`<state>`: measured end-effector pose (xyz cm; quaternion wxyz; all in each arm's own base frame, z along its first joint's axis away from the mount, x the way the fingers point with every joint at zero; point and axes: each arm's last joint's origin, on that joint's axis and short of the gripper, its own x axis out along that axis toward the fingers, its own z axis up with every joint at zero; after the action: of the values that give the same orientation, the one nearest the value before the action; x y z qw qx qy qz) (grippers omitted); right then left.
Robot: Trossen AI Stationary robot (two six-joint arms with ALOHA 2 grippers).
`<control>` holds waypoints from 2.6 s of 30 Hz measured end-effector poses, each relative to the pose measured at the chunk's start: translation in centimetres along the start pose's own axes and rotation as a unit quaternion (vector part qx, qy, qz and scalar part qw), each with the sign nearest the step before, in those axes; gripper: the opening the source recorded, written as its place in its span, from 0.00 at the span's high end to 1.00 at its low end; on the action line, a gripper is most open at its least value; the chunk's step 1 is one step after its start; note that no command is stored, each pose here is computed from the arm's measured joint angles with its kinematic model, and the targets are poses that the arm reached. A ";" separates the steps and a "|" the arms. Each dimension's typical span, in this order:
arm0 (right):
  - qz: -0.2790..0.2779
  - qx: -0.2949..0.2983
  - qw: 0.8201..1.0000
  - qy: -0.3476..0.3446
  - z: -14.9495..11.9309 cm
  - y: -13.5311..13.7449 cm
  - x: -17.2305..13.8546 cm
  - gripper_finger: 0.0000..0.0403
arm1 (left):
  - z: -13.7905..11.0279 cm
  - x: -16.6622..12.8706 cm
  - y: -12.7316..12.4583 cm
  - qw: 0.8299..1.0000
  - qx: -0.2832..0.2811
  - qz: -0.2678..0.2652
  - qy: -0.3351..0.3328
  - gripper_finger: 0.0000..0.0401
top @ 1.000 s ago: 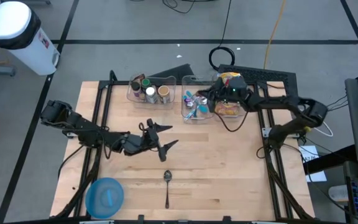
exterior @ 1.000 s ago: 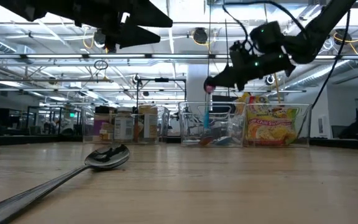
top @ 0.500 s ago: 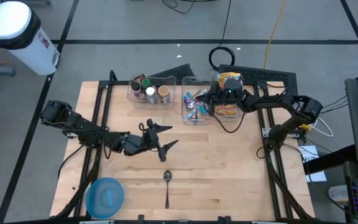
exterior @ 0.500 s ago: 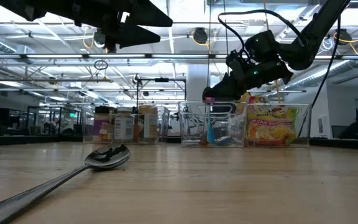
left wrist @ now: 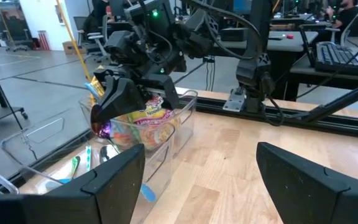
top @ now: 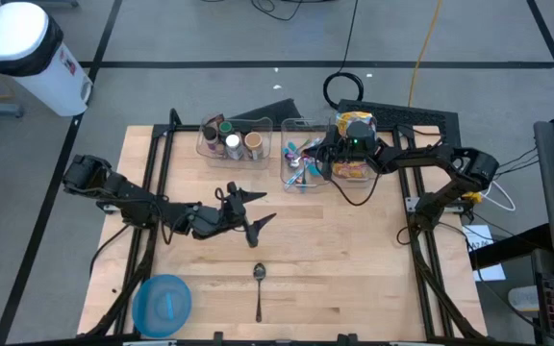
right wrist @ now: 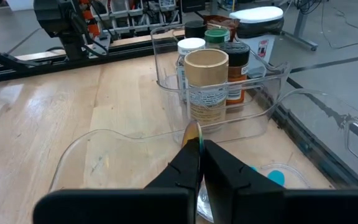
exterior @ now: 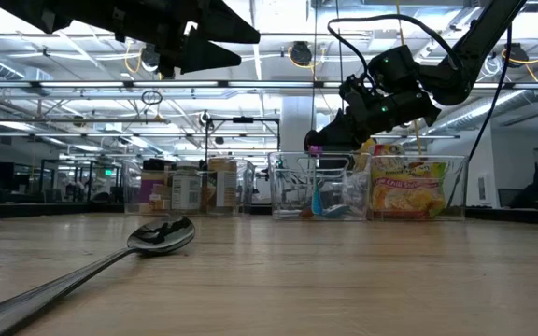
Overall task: Pick & Place Food Item
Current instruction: Put the purple spoon into the middle transparent bin, then put the black spoon into the middle transparent bin
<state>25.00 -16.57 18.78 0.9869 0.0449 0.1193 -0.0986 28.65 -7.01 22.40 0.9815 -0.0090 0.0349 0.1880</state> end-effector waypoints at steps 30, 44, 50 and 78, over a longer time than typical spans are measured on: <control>-0.054 0.009 0.998 -0.020 0.6 -0.2 -0.2 0.48 | -0.1 0.0 0.0 1.000 0.005 0.001 0.002 0.22; 0.085 -0.067 0.989 -0.103 7.0 9.3 -5.1 0.31 | -0.3 0.0 -0.4 0.997 -0.021 -0.068 0.020 0.22; 0.212 -0.117 0.966 -0.092 7.0 15.8 -7.5 0.34 | -1.8 -0.5 -1.2 0.974 -0.072 -0.183 0.113 0.22; 0.195 -0.201 0.956 -0.086 4.1 22.3 -9.5 0.41 | -13.0 -2.2 -5.5 0.898 -0.175 -0.147 0.375 0.23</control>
<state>21.41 6.47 26.54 0.9822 -0.1402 0.0397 0.1183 27.82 -13.29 9.62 0.8947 -0.2560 0.3651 0.0268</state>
